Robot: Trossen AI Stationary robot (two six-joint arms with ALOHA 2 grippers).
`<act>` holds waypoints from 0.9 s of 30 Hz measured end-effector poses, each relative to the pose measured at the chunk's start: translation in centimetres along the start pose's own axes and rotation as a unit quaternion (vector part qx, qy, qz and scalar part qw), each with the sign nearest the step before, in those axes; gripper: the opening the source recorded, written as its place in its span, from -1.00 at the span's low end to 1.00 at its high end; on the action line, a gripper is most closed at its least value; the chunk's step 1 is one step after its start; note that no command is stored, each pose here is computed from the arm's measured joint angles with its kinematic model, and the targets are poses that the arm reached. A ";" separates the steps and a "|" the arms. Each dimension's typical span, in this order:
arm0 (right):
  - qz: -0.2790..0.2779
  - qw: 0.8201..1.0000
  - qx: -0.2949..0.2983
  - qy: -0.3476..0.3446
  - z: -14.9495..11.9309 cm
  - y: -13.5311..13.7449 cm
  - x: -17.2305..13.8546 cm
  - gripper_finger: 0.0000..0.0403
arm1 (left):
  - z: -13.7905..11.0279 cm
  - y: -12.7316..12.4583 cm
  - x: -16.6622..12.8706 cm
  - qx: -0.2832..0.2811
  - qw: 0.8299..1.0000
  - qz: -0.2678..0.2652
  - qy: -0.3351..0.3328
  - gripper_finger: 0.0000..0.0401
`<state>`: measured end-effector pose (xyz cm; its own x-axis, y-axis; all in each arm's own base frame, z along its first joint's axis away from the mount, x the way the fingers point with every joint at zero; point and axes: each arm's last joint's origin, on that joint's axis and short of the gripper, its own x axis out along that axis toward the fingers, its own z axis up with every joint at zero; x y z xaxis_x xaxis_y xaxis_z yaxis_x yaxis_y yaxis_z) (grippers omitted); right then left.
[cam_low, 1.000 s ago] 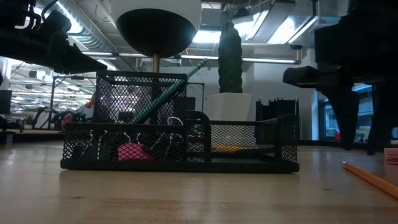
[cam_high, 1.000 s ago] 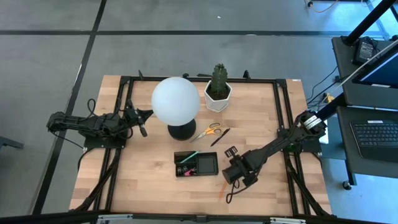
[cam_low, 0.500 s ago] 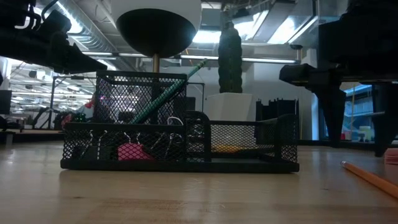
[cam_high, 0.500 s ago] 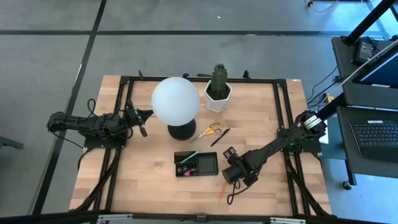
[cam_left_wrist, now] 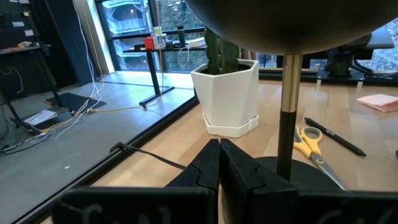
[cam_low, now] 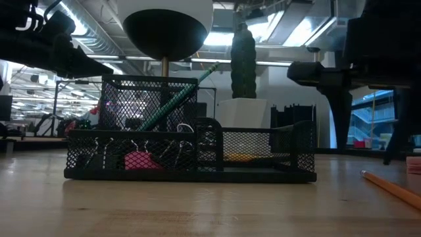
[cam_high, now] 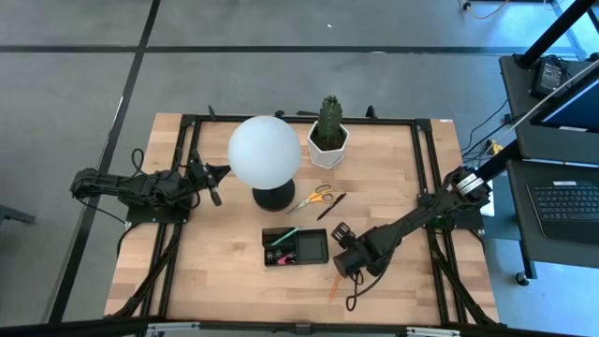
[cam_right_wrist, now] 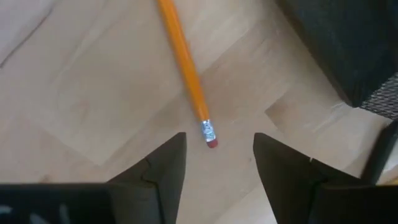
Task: Pick and place office supplies into organizer
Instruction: Put the orange pencil into the desk organizer
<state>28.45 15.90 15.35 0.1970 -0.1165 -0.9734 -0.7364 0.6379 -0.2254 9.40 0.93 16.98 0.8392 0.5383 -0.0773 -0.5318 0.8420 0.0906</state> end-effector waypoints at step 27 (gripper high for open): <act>0.031 0.999 -0.027 0.008 -1.1 0.1 2.8 -0.26 | 0.0 0.0 0.0 -0.001 1.000 0.000 0.000 -0.98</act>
<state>28.24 14.84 12.57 0.1396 -0.0906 -0.9861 -0.7807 0.6025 -0.1659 9.40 0.93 16.97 0.8389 0.5386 -0.0779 -0.5323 0.8419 0.0889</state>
